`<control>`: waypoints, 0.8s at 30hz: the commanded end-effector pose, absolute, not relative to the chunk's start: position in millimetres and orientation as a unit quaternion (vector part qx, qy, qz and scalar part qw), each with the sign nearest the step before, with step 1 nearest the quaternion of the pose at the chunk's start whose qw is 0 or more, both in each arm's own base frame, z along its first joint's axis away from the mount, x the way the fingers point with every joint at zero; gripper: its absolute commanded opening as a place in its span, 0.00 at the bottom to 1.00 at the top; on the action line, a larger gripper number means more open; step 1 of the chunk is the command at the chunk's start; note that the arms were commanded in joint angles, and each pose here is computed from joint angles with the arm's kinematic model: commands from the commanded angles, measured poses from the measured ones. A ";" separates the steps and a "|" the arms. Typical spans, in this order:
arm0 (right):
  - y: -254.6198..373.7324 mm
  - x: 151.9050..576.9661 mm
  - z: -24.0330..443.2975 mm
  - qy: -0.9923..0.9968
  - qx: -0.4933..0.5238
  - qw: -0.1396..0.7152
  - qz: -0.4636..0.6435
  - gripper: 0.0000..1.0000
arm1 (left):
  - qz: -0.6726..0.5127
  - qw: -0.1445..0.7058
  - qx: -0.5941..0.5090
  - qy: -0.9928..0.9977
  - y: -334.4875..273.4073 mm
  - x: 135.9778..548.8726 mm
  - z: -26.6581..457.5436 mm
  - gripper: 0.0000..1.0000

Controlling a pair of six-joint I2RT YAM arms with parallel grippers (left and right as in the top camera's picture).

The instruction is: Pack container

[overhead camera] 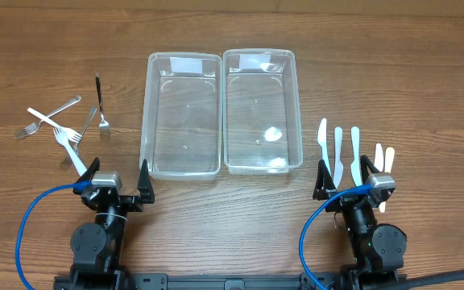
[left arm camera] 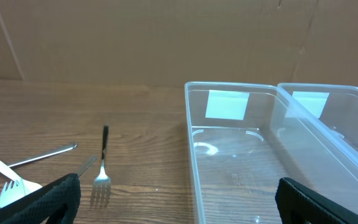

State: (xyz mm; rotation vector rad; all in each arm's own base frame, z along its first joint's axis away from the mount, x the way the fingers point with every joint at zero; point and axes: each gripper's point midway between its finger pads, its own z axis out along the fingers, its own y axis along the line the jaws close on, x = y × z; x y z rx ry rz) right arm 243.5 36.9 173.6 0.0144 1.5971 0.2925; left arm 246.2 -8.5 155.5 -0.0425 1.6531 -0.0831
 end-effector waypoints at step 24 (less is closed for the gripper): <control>40.7 281.1 283.3 0.907 0.068 0.398 0.119 1.00 | 0.054 0.282 -0.103 0.952 21.3 236.3 266.3 1.00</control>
